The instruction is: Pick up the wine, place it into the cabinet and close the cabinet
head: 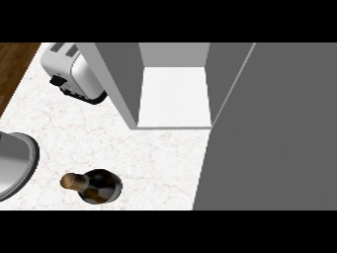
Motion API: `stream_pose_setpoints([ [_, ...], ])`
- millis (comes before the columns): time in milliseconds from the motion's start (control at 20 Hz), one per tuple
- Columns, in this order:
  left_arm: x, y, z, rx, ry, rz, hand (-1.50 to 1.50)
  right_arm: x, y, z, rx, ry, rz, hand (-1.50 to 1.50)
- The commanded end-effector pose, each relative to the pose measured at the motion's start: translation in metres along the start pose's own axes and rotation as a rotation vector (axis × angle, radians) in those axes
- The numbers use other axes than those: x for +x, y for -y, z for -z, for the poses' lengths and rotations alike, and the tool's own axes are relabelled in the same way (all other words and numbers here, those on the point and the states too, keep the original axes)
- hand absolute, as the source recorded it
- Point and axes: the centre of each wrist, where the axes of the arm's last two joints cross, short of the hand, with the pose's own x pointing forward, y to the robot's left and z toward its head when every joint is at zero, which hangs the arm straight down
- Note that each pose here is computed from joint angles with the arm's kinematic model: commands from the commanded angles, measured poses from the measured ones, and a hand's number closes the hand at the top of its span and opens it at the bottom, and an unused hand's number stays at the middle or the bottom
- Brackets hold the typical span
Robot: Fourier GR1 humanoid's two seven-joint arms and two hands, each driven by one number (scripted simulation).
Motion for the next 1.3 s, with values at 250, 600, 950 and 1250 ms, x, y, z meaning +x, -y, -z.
stream_pose_setpoints([
  [250,-0.031,-0.013,-0.002,-0.023,-0.008,-0.031,-1.50,0.030,-0.001,-0.036,-0.016,0.094,-0.024,-1.50],
  [600,-0.057,-0.025,0.005,0.032,0.006,0.005,-1.50,0.035,-0.009,-0.032,-0.023,0.083,-0.030,-1.50],
  [950,-0.110,-0.050,-0.017,0.064,-0.045,0.011,-1.50,0.038,-0.011,-0.036,-0.014,0.071,-0.021,-1.50],
  [1250,-0.130,-0.053,-0.028,0.080,-0.066,0.045,-1.50,0.032,-0.006,-0.029,-0.035,0.076,-0.063,-1.50],
])
